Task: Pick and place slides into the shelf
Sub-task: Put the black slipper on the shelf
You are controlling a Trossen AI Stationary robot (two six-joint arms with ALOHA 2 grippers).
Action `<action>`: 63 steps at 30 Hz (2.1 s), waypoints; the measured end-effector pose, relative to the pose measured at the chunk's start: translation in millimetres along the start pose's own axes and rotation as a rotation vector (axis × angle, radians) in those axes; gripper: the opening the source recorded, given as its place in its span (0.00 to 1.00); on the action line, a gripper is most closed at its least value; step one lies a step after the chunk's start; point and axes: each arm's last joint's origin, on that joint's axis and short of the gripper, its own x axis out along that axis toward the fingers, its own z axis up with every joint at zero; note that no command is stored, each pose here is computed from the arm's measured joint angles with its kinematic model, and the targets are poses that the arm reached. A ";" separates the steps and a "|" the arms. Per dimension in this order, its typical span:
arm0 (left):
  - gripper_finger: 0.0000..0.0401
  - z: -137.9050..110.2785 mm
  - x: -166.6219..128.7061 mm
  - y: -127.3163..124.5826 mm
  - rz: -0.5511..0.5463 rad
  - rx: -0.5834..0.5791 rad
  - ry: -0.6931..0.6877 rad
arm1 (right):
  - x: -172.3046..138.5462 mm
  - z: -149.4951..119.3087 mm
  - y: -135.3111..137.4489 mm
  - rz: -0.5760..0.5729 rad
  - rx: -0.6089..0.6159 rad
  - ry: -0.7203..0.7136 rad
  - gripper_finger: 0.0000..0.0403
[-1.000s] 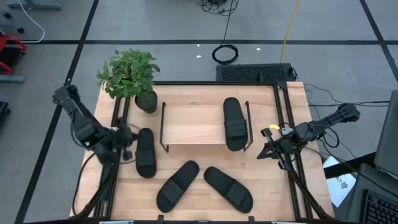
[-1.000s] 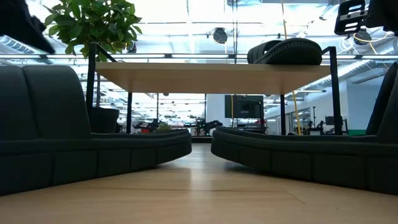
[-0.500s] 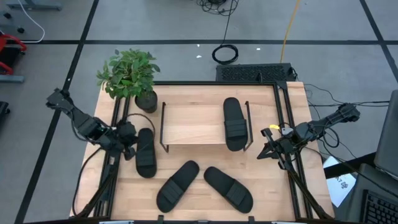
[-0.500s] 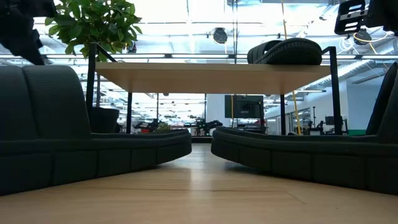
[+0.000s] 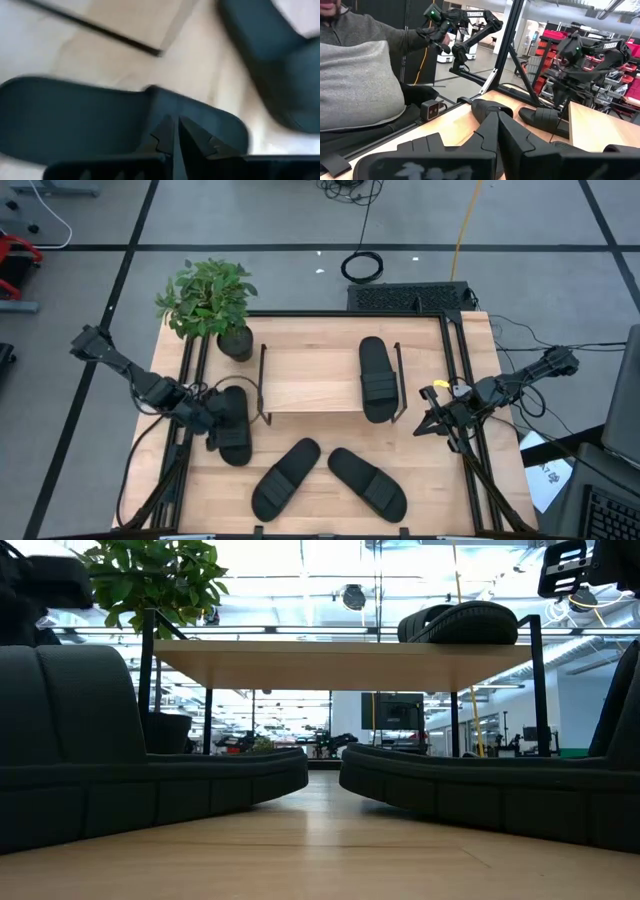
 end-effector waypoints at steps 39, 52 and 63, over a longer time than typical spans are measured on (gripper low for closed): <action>0.00 -14.9 55.2 -134.1 0.607 0.369 0.261 | 0.0 0.0 0.0 0.000 0.002 0.000 0.00; 0.01 -21.1 60.3 -137.2 0.599 0.385 0.255 | 0.0 -0.1 0.0 0.000 0.003 0.001 0.00; 0.17 -17.8 60.0 -133.9 0.627 0.384 0.259 | 0.1 -0.1 0.0 0.001 0.003 0.001 0.00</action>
